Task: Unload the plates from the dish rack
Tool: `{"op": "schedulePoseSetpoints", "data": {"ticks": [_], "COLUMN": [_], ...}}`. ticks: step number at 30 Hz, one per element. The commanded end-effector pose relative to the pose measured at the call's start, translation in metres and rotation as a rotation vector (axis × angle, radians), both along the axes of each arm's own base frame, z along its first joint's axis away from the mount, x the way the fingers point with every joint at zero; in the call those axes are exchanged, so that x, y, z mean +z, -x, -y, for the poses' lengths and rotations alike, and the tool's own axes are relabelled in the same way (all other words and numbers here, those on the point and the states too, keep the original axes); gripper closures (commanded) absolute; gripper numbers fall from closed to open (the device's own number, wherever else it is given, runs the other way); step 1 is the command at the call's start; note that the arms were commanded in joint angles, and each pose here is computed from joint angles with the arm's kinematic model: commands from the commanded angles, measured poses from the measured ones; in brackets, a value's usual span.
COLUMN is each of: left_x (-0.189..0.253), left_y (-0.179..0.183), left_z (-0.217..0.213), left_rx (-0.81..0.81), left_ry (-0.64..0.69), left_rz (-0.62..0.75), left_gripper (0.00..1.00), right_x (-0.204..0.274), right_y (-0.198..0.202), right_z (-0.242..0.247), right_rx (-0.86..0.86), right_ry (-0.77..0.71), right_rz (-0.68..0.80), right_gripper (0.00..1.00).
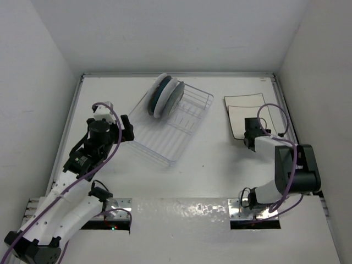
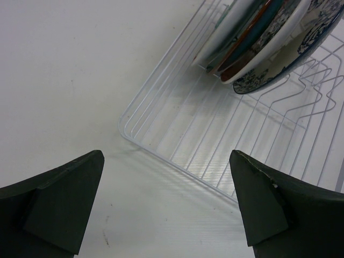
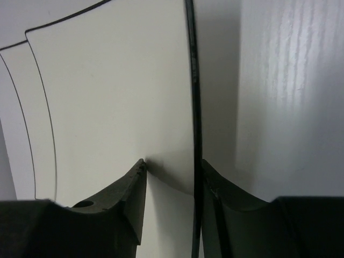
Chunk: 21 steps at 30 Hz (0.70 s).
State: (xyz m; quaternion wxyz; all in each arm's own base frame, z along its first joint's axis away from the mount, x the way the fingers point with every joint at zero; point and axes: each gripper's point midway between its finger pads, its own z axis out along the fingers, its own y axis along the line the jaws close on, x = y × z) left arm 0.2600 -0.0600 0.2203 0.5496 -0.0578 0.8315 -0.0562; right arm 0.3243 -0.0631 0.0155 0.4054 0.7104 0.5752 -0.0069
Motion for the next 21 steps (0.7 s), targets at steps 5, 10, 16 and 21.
{"op": "schedulePoseSetpoints", "data": {"ticks": [5, 10, 16, 21], "left_x": [0.012, 0.010, 0.011, 0.011], "left_y": [-0.005, -0.005, -0.005, -0.005], "left_z": [0.000, 0.001, 0.002, 0.004], "left_rx": [0.004, -0.002, -0.006, -0.016], "left_ry": [0.017, 0.016, 0.019, 0.021], "left_rz": [0.051, 0.046, 0.048, 0.047], "left_gripper": [0.00, 0.00, 0.00, 0.00], "right_x": [-0.011, -0.012, -0.007, -0.019], "right_y": [-0.017, -0.027, -0.045, -0.049], "right_z": [-0.011, -0.015, -0.006, 0.001], "right_rx": [0.114, 0.126, 0.208, 0.295], "right_ry": [-0.005, -0.019, 0.050, 0.043], "right_rz": [-0.121, -0.130, -0.300, -0.480], "right_gripper": [0.50, 0.45, 0.21, 0.05]}}
